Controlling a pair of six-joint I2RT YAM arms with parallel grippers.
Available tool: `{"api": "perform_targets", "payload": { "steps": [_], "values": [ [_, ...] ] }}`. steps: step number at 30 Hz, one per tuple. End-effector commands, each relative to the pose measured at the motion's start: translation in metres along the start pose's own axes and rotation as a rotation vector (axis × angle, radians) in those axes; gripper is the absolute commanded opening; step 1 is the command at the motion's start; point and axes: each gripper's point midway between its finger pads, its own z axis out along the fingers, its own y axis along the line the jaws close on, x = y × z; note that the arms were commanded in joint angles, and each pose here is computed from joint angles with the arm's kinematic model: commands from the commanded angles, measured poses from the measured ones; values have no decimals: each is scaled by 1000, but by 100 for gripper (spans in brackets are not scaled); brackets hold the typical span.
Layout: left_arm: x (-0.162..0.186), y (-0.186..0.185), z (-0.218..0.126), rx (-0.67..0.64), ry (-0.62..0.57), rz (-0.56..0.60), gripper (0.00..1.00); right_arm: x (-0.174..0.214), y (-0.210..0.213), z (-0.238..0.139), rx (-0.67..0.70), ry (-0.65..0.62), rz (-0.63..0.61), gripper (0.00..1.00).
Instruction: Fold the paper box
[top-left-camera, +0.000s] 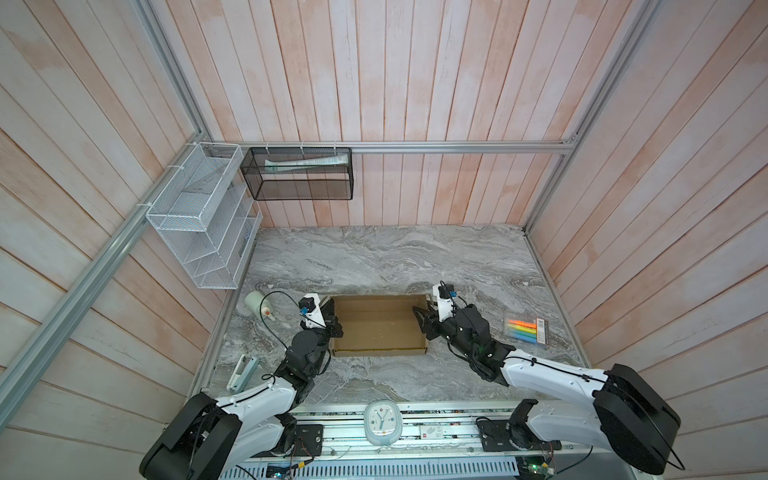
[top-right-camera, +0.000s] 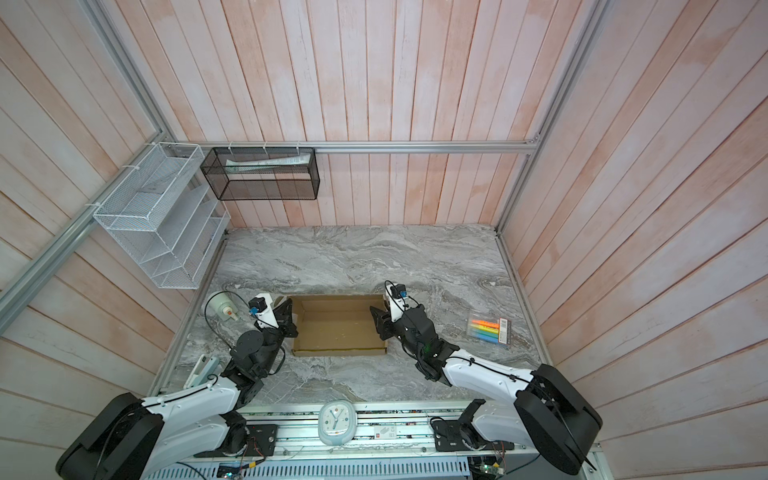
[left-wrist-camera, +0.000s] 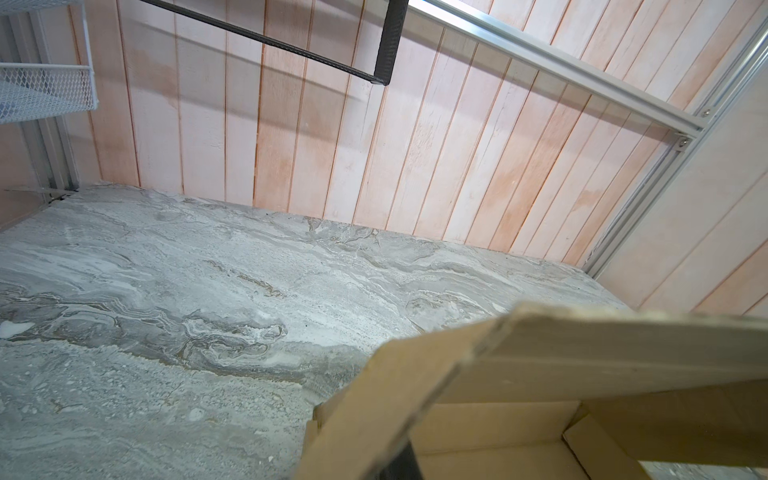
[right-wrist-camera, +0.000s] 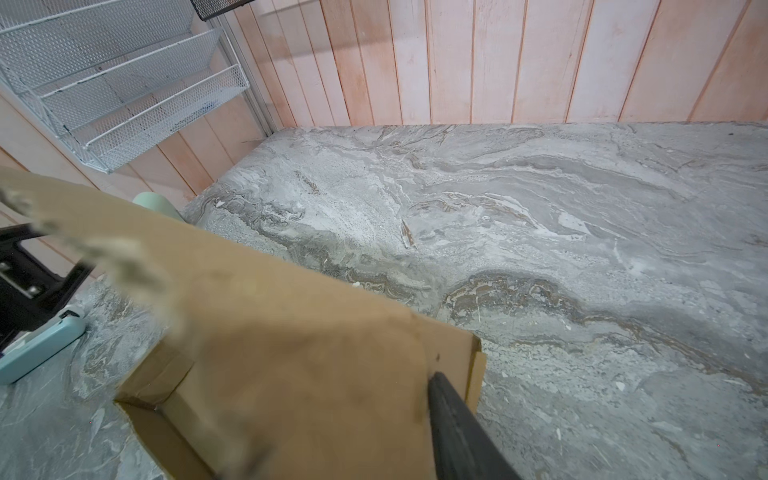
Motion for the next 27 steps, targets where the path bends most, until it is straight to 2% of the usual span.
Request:
{"api": "perform_targets", "payload": {
  "steps": [1, 12, 20, 27],
  "values": [
    [32, 6, -5, -14, 109, 15, 0, 11, 0, -8, -5, 33, -9, 52],
    [34, 6, -5, -16, 108, 11, 0, 8, -14, -31, 57, 6, -24, 54],
    [34, 3, -5, -9, 108, 10, 0, -22, -26, -58, 120, -102, -46, 54],
    [33, -1, -5, 3, 106, 17, 0, -55, -25, -63, 141, -159, -99, 53]
  ]
}}
